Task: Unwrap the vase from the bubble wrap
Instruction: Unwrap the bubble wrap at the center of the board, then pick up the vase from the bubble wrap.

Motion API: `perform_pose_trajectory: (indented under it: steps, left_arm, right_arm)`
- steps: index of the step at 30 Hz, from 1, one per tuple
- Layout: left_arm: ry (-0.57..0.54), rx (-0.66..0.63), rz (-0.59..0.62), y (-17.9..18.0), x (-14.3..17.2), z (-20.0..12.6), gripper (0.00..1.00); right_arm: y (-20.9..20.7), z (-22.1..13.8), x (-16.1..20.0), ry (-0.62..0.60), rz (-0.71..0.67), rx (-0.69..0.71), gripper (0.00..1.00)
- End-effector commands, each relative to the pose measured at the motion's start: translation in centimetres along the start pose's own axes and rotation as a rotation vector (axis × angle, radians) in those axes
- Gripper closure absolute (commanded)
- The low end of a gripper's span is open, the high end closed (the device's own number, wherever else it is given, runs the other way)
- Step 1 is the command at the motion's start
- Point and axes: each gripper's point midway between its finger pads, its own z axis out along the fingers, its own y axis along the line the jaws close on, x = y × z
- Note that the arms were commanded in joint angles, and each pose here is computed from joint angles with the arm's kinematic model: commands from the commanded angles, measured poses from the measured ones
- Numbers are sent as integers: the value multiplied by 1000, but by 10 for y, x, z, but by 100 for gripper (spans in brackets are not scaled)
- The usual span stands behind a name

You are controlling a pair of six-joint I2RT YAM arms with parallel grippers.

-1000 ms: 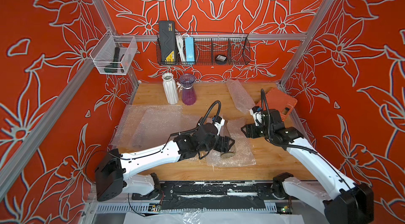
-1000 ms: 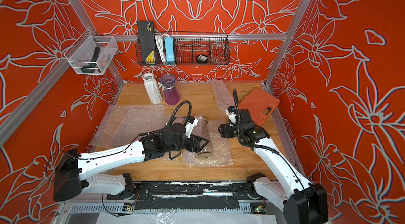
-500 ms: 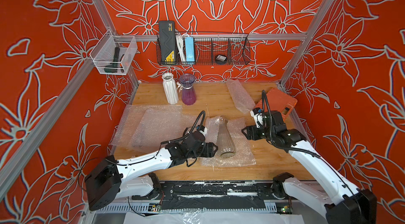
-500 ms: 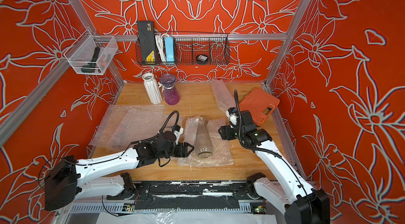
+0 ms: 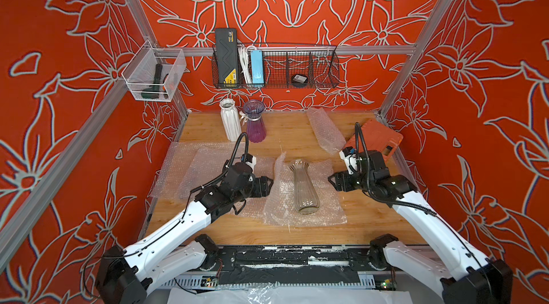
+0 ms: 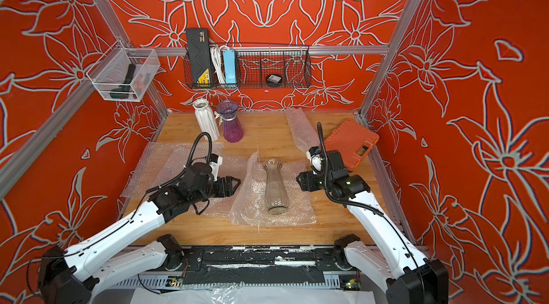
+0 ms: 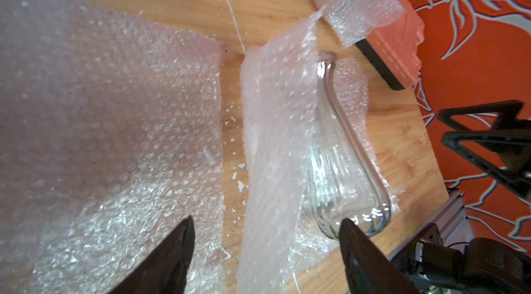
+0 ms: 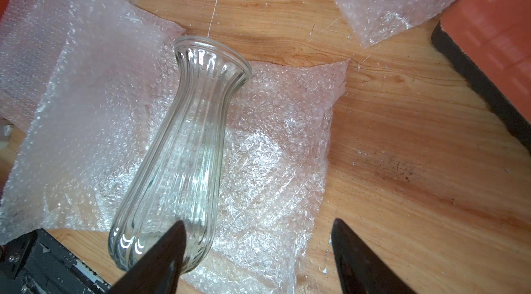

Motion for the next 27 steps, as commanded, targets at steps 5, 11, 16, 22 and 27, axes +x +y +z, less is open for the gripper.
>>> perform_pose_trajectory:
  steps: [5,11,16,22,27]
  left_arm:
    - [65,71,167,-67,-10,9,22]
    - [109,129,217,-116,-12,40,21]
    - [137,108,185,-122,-11,76,21]
    - [228,-17,186,-105,5,120,10]
    - [224,-109,134,-84,5,142,0]
  right_arm:
    - [7,-5,-15,-37,8,-33,12]
    - [3,-7,-9,-58,11,-13,7]
    - [5,-7,-2,-74,32,-35,2]
    - [4,-8,10,-98,36,-39,2]
    - [5,-16,9,-144,14,-40,2]
